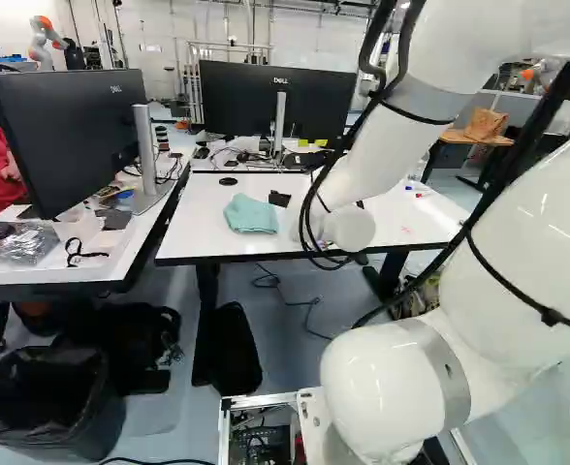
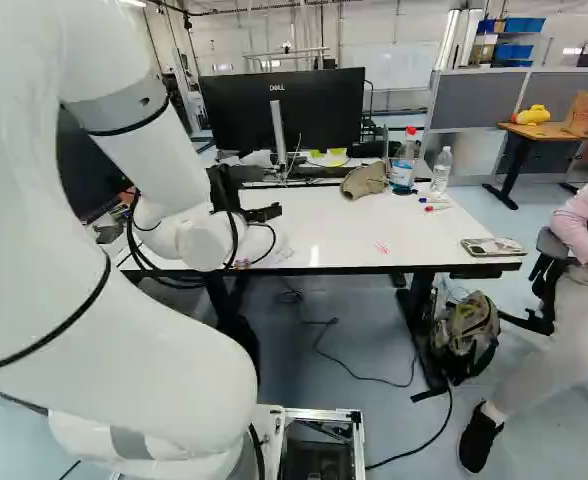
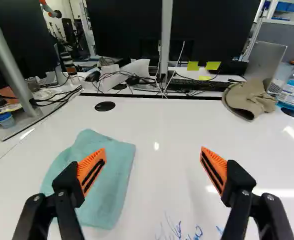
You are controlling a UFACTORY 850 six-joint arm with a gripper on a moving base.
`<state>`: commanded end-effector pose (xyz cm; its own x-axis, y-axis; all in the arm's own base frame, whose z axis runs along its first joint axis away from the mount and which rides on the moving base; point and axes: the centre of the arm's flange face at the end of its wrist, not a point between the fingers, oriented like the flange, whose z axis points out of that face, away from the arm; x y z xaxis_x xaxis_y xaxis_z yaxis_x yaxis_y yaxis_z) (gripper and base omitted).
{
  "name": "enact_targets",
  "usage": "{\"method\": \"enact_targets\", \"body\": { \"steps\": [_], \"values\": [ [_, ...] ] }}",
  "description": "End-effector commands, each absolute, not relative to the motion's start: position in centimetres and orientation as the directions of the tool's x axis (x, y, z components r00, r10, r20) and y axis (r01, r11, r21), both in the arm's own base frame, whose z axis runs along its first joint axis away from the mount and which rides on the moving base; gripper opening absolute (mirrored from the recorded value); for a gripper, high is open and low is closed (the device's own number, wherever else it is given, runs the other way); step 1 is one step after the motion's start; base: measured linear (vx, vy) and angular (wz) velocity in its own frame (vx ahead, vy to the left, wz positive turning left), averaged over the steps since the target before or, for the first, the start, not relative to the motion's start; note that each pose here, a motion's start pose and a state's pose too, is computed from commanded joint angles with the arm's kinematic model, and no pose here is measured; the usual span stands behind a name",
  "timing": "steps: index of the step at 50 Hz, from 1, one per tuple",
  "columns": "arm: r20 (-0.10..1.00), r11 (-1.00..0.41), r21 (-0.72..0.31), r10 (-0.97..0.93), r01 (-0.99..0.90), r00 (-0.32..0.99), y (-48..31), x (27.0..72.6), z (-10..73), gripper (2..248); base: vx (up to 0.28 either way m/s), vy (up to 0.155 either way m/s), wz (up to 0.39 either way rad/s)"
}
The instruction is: Clean the table with the green towel
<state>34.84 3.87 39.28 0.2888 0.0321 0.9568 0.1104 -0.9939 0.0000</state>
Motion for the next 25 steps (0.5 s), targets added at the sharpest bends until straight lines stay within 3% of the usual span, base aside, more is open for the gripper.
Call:
{"method": "enact_targets", "body": {
  "steps": [25],
  "values": [
    [0.953,-0.982,0.0,0.058,0.19,0.297,7.3,37.6,39.3,247,0.0,0.0,0.0]
  ]
}}
